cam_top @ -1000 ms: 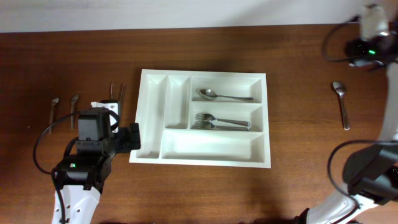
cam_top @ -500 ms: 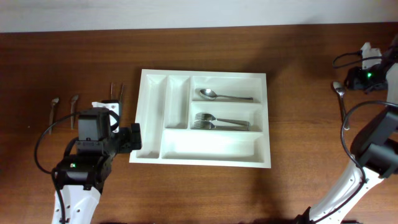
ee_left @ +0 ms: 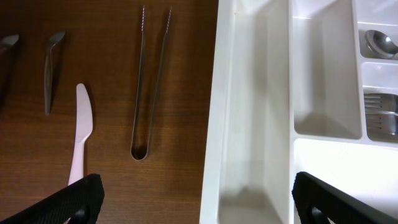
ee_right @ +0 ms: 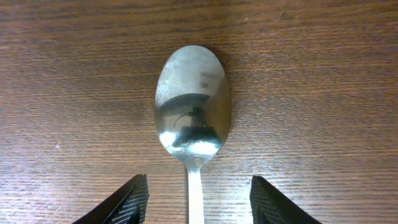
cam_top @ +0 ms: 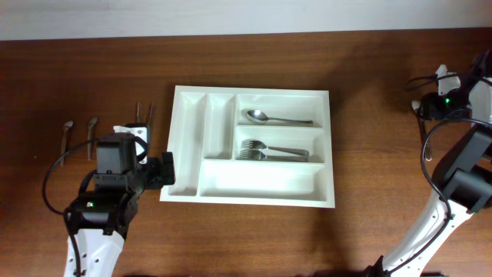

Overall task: Pack container
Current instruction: 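Move the right gripper back and grasp the last spoon, then carry the spoon over the tray and drop it in the upper compartment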

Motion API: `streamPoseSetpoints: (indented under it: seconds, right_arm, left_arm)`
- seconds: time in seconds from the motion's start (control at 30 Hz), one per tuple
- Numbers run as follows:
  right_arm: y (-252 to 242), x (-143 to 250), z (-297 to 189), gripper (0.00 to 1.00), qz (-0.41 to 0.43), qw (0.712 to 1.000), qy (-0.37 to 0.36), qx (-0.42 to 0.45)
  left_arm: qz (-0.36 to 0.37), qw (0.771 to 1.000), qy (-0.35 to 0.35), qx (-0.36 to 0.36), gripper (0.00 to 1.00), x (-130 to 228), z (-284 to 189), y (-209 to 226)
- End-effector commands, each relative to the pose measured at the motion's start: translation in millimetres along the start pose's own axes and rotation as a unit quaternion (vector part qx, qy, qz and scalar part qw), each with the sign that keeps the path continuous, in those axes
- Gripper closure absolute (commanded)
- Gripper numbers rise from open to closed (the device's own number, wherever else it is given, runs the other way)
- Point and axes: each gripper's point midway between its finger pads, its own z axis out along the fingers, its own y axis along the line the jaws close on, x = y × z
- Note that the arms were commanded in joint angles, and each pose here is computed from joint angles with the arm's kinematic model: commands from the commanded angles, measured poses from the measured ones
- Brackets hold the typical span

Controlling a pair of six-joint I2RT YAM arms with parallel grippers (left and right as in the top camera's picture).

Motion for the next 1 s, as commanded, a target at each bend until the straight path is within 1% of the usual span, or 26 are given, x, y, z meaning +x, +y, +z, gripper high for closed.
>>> streamPoseSetpoints:
  seconds: [0.0,0.23,0.43,0.53,0.6,0.7,0.8,0.87,0.9,0.97]
  right_arm:
    - [2.7,9.1,17.2,0.46,0.005,1.0,0.021,-0.006]
    - [6.1,18.2,31.2,0.47,0.008,0.999,0.04,-0.015]
    - [10.7,26.2,40.7,0.55,0.009,0.998,0.053,-0.022]
    - [11.6,28.7,42.5,0.61,0.01,0.998,0.056,-0.023]
    - [11.8,29.3,42.9,0.69,0.01,0.998,0.057,-0.024]
    - [12.1,28.5,43.1,0.76,0.009,0.998,0.056,-0.023]
    - [13.8,27.5,43.4,0.81,0.007,0.998,0.055,-0.024]
    - [15.8,26.5,43.7,0.92,0.005,0.998,0.055,-0.024]
    - [16.4,25.7,43.8,0.94,0.004,0.998,0.054,-0.024]
    - [18.3,23.0,43.2,0.96,0.013,0.998,0.052,-0.022]
  left_arm:
    - [-0.003,1.0,-0.007,0.013,0.01,-6.0,-2.6,-5.0]
    - [-0.003,1.0,-0.008,0.014,0.01,-6.4,-2.6,-5.4]
    - [-0.003,1.0,-0.009,0.014,0.01,-6.9,-2.7,-5.5]
    - [-0.003,1.0,-0.009,0.014,0.01,-6.9,-2.7,-5.5]
    - [-0.003,1.0,-0.009,0.014,0.01,-6.8,-2.7,-5.5]
    - [-0.003,1.0,-0.009,0.015,0.01,-6.8,-2.7,-5.5]
    - [-0.003,1.0,-0.008,0.018,0.01,-6.7,-2.7,-6.8]
    - [-0.003,1.0,-0.008,0.018,0.01,-6.7,-2.7,-6.7]
    - [-0.003,1.0,-0.008,0.018,0.01,-6.7,-2.7,-6.7]
    - [-0.003,1.0,-0.008,0.018,0.01,-6.7,-2.7,-6.7]
